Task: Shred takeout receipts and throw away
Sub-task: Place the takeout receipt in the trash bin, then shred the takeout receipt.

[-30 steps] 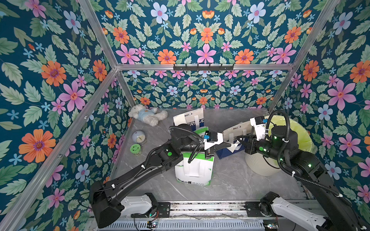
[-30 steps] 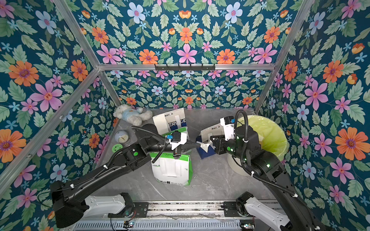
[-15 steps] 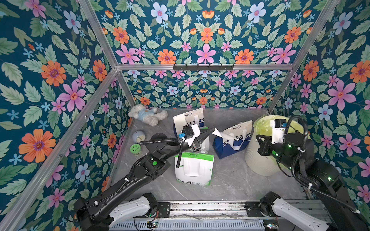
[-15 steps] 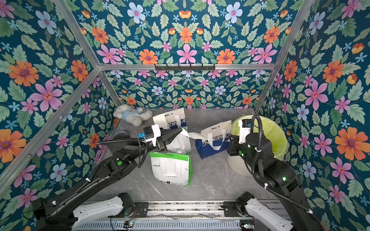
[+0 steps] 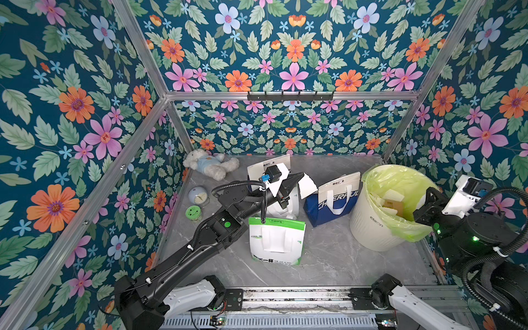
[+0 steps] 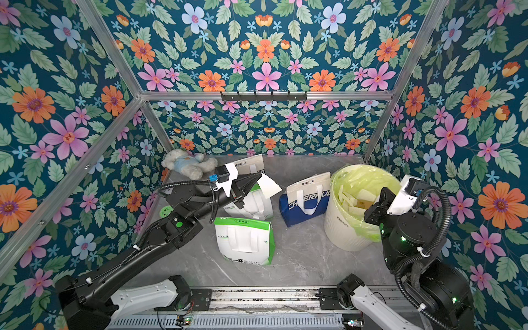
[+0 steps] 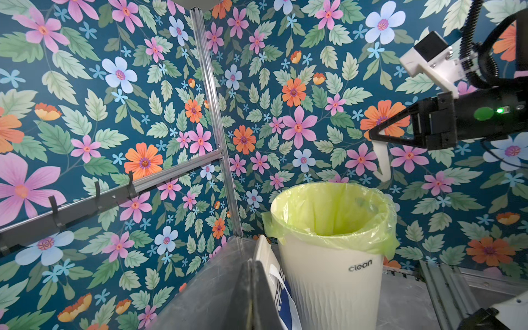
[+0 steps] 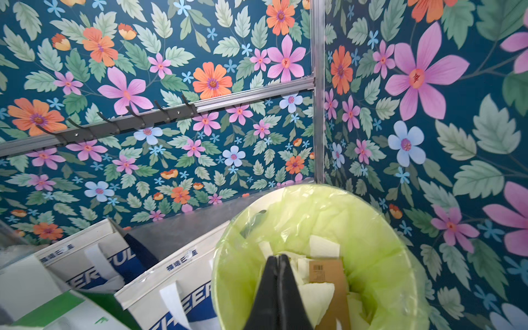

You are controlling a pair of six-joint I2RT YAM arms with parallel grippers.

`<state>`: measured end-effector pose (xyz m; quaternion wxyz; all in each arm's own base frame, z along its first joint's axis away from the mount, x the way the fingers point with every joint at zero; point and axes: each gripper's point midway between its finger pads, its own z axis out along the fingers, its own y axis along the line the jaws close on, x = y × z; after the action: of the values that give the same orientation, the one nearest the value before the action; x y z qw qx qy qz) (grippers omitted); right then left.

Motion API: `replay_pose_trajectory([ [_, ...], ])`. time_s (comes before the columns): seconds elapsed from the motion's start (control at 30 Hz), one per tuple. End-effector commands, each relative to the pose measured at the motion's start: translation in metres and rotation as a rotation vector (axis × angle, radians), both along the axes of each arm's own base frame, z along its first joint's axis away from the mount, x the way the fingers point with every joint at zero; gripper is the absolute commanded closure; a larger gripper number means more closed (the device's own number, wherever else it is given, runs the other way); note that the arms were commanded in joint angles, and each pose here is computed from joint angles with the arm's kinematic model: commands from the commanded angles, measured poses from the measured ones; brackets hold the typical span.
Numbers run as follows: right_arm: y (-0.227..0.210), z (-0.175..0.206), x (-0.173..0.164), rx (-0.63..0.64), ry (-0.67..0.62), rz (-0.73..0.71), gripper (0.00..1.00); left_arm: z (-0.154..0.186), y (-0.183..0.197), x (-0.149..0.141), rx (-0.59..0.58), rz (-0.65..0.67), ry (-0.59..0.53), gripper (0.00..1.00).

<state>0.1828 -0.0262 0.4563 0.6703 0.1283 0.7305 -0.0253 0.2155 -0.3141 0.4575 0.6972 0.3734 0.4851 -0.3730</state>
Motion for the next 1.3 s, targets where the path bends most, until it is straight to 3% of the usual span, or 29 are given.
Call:
replay_pose_trajectory([
  [0.0,0.001,0.018,0.010,-0.067,-0.080,-0.025,1.00,0.005,-0.004,-0.006,-0.018,-0.047,0.003,1.00],
  [0.3,0.031,-0.026,0.039,-0.154,0.003,0.060,1.00,-0.005,-0.014,-0.008,0.024,-0.100,0.037,1.00],
  [0.57,0.043,-0.089,0.056,-0.062,0.283,0.059,0.99,-0.015,-0.026,-0.006,0.066,-0.142,0.082,1.00],
  [0.63,0.041,-0.100,0.057,0.023,0.340,0.059,0.82,-0.016,-0.027,-0.006,0.070,-0.148,0.088,1.00],
  [0.7,0.040,-0.111,0.057,0.126,0.389,0.070,0.57,-0.018,-0.029,-0.006,0.079,-0.152,0.096,1.00],
  [0.73,0.039,-0.113,0.057,0.160,0.403,0.073,0.50,-0.019,-0.029,-0.006,0.085,-0.153,0.100,1.00],
  [0.8,0.039,-0.117,0.057,0.203,0.426,0.080,0.40,-0.021,-0.031,-0.005,0.094,-0.154,0.105,1.00],
  [0.93,0.049,-0.118,0.055,0.227,0.459,0.136,0.31,-0.024,-0.034,-0.004,0.099,-0.157,0.113,1.00],
  [1.07,0.082,-0.105,0.052,0.288,0.412,0.338,0.23,-0.025,-0.039,-0.002,0.081,-0.168,0.134,1.00],
  [1.27,0.172,-0.063,0.029,0.377,0.254,0.937,0.24,-0.010,-0.037,-0.005,-0.080,-0.219,0.188,1.00],
])
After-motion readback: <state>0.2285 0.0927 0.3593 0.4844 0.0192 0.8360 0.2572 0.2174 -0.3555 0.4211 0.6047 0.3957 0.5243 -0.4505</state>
